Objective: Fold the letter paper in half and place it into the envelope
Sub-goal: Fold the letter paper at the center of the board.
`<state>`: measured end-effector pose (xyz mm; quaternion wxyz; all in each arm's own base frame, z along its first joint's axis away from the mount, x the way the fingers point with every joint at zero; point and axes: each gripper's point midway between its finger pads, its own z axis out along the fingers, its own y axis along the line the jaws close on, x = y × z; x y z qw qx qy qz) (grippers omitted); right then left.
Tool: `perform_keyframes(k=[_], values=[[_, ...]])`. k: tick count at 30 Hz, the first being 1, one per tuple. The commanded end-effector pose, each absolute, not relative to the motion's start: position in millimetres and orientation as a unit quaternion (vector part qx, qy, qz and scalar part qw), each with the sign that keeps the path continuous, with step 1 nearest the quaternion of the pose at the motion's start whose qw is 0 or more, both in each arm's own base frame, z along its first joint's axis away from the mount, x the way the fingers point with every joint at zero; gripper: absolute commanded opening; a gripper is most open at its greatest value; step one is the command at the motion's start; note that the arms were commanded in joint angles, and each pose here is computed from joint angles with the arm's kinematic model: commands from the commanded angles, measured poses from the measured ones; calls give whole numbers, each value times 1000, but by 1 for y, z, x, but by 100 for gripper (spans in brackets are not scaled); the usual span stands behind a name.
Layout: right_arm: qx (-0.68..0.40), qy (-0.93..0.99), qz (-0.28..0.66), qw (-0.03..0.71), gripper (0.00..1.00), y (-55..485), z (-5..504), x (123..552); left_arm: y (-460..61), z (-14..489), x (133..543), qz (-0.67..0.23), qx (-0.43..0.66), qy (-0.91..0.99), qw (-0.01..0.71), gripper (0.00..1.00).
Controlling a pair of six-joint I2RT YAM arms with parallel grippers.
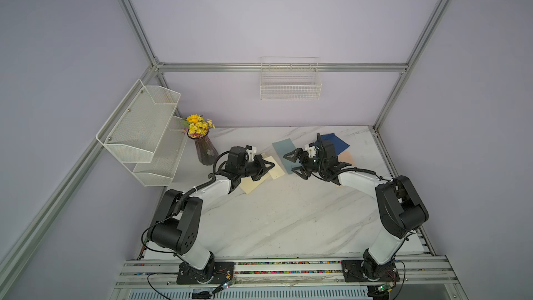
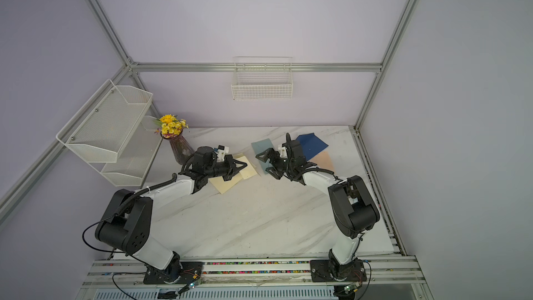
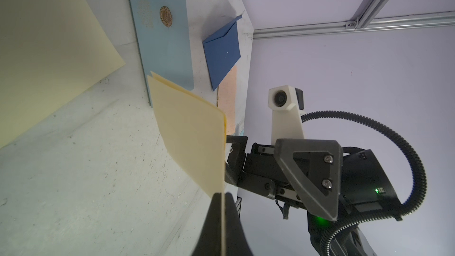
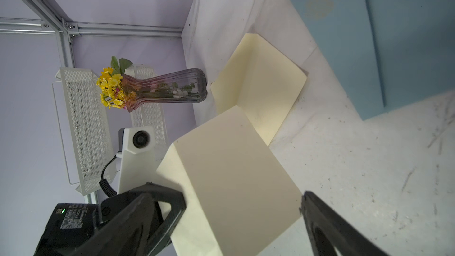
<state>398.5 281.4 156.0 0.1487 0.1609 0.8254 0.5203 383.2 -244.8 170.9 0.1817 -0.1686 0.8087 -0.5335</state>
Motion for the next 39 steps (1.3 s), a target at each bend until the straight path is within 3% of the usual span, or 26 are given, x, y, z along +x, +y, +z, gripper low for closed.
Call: perform_keyframes(k=[1,7,17,29,32,34,36,39], values=[[137,826,529,141,97,293,160,386,-246,185,391,-556,-160,790,204,0],[126,824,536,135,93,303,160,377,-250,178,401,-577,-192,768,202,0],[128,817,547,133,76,308,162,375,-263,175,415,-609,-240,727,207,0],[146,817,537,148,41,300,163,377,-276,179,416,-628,-255,700,224,0],[150,817,535,153,31,296,166,378,-276,179,414,-626,-252,703,225,16],[153,816,535,159,23,291,170,380,-277,178,411,-619,-246,712,222,46],[156,814,535,164,17,287,174,382,-276,176,407,-607,-236,726,220,68],[153,813,536,167,10,282,181,383,-273,173,399,-573,-209,762,219,89]])
